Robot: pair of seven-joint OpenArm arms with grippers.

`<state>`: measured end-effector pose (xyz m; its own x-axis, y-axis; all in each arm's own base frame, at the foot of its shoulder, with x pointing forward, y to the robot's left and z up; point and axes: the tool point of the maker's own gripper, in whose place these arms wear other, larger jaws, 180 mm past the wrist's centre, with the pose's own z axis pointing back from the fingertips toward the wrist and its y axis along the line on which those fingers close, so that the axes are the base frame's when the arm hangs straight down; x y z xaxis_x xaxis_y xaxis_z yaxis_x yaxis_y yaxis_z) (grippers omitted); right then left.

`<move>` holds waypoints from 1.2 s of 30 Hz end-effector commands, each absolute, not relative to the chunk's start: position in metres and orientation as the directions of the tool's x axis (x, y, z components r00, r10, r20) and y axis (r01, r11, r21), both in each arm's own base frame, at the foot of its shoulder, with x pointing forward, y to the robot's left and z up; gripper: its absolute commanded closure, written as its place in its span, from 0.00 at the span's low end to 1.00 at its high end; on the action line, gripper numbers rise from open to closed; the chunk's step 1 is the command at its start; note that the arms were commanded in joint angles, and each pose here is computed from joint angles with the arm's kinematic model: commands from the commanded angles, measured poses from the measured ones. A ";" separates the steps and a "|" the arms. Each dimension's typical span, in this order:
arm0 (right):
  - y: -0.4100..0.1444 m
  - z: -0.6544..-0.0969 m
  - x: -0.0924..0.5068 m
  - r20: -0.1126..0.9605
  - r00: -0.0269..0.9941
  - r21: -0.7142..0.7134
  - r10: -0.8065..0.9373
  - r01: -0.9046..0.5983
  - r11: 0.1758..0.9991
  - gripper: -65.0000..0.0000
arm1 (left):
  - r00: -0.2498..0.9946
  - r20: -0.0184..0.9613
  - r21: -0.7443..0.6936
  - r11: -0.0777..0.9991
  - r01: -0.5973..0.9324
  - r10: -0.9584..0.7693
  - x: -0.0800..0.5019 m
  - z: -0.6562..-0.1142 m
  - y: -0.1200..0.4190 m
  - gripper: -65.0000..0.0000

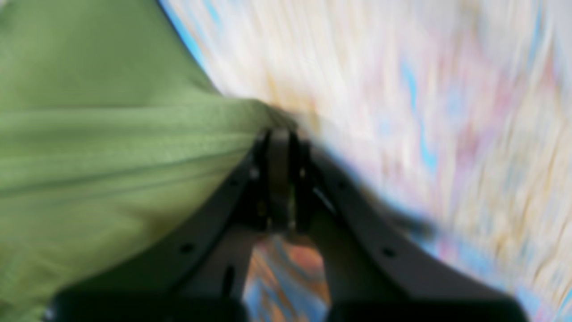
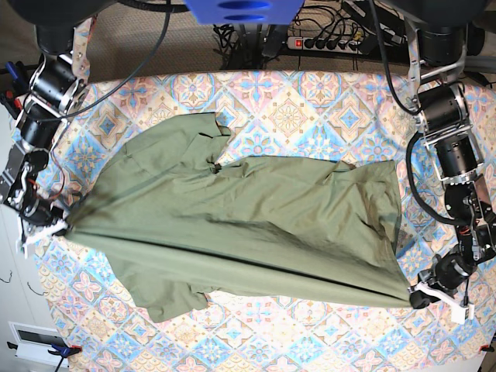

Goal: Layout the t-shirt on the table in an organized manner, then fold the t-shirt properly

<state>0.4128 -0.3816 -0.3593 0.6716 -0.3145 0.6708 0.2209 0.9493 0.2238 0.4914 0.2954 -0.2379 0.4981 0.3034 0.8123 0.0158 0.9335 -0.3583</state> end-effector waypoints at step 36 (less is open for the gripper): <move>-0.360 -0.367 0.376 0.663 0.748 -0.029 -0.003 0.030 0.999 0.80 | 0.740 0.647 -0.308 0.951 0.038 0.180 0.364 -0.375 0.261 0.56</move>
